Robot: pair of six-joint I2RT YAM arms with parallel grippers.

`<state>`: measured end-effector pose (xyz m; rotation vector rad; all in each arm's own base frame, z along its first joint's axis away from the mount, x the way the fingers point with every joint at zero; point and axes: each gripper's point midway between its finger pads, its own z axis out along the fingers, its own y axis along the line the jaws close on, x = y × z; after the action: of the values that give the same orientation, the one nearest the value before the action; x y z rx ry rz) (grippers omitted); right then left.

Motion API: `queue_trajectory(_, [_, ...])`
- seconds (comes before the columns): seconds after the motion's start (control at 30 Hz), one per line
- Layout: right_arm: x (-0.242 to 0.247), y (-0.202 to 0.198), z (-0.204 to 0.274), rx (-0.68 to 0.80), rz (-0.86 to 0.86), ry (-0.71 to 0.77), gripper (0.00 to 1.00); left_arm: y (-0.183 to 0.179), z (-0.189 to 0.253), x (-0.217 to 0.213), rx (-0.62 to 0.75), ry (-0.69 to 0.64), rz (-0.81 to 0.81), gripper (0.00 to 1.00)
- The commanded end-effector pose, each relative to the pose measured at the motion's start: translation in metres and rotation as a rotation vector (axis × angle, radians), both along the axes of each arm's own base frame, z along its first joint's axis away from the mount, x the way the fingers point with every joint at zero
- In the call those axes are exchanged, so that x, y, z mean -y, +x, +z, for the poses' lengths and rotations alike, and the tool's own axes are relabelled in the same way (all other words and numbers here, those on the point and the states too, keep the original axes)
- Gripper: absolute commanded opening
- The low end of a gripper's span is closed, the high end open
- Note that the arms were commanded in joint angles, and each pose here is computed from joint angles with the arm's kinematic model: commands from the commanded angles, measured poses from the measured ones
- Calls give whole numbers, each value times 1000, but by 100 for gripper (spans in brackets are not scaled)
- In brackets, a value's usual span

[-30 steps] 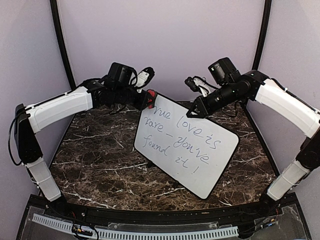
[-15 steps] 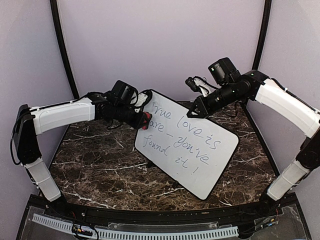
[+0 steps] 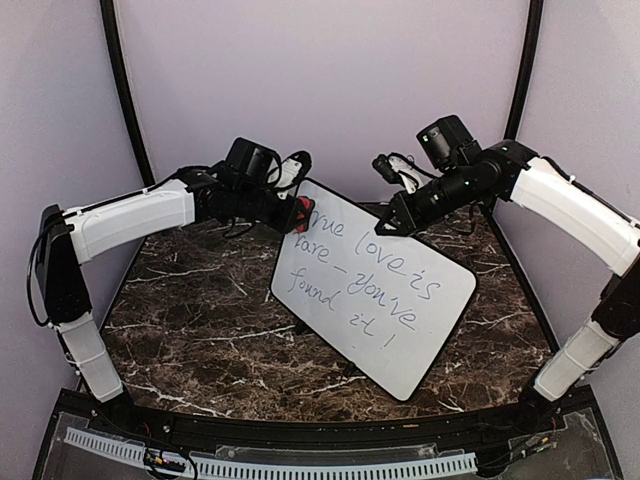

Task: Erase the whiteboard
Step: Erase the whiteboard from the whiteboard stand.

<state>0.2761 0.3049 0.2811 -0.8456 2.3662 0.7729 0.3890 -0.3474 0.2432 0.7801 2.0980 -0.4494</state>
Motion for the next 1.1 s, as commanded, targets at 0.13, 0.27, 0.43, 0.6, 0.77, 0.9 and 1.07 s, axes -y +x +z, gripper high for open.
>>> queue_trajectory(0.13, [-17, -9, 13, 61, 102, 35, 0, -9, -19, 5, -27, -4, -44, 12])
queue_trajectory(0.27, [-18, -10, 12, 59, 106, 35, 0, -14, -32, -1, -59, 29, -38, 12])
queue_trajectory(0.43, [-19, -11, 12, 59, 111, 36, 0, -17, -32, -5, -64, 25, -25, 12])
queue_trajectory(0.6, [-22, -13, 12, 57, 120, 36, 0, 4, -14, -10, 19, 25, 58, 12])
queue_trajectory(0.77, [-22, -13, 13, 60, 121, 36, 0, 19, 11, -3, 76, -2, 81, 12])
queue_trajectory(0.9, [-23, -13, 12, 57, 122, 35, 0, 22, 20, 2, 88, -24, 76, 12])
queue_trajectory(1.07, [-24, -13, 11, 54, 124, 35, 0, 16, 13, 3, 71, -32, 58, 11])
